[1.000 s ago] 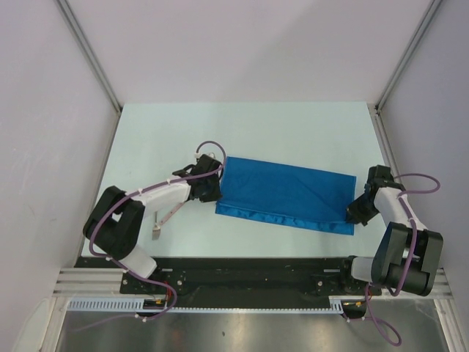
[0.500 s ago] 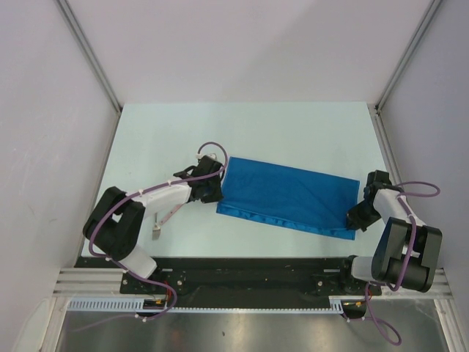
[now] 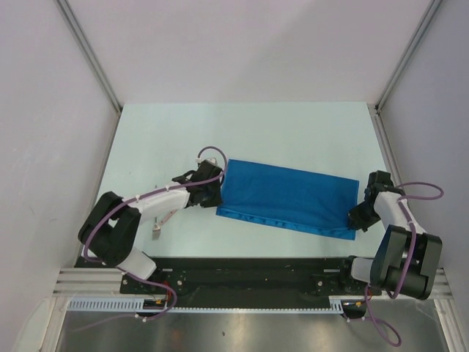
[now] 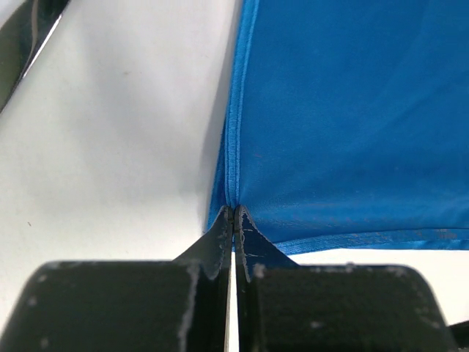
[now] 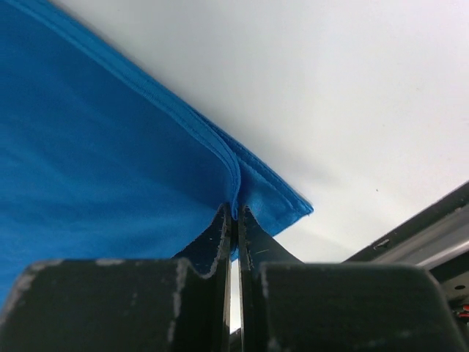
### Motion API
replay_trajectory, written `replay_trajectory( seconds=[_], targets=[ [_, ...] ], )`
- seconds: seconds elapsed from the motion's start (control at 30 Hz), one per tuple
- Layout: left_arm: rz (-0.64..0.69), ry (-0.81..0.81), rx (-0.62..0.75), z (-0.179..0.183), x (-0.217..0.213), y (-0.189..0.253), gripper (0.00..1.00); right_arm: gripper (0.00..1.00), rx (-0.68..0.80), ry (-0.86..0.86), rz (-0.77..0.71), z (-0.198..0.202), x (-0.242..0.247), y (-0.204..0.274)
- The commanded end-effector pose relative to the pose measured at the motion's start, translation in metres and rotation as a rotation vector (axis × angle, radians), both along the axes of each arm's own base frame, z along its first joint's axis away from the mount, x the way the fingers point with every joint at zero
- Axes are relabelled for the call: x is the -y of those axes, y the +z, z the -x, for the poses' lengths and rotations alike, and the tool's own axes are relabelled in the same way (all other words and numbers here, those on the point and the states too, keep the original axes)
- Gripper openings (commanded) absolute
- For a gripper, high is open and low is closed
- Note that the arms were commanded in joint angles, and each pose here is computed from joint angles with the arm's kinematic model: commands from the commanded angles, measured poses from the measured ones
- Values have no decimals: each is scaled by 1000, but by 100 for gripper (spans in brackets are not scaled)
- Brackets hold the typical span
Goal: Fold the napkin into a case and place the utensils inside
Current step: Fold and flatten the napkin at the center of the board.
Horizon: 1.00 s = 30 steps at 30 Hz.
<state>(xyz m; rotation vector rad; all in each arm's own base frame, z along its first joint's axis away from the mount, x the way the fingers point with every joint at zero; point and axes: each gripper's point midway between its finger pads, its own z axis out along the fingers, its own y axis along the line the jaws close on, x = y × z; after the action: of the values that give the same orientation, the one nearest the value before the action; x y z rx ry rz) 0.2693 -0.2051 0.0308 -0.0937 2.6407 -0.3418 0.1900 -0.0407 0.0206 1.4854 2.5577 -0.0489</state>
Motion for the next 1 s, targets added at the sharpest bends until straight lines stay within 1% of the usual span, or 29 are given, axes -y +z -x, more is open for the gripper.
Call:
replay_trajectory(
  seconds=[0.0,0.3,0.5,0.8,0.97],
  targets=[
    [16,26,45,-3,0,15,0,0,44,-47,67,1,10,19],
    [-8,31,21,3,-6,5,0,0,21,-55,48,9,4,14],
    [-19,28,-10,10,-7,-5,0,0,-42,-64,19,17,-1,-5],
    [-51,24,-23,11,-9,-13,0,0,-45,-93,19,20,4,-14],
    [-46,28,-30,15,-12,-12,0,0,-49,-94,20,21,5,-16]
  ],
)
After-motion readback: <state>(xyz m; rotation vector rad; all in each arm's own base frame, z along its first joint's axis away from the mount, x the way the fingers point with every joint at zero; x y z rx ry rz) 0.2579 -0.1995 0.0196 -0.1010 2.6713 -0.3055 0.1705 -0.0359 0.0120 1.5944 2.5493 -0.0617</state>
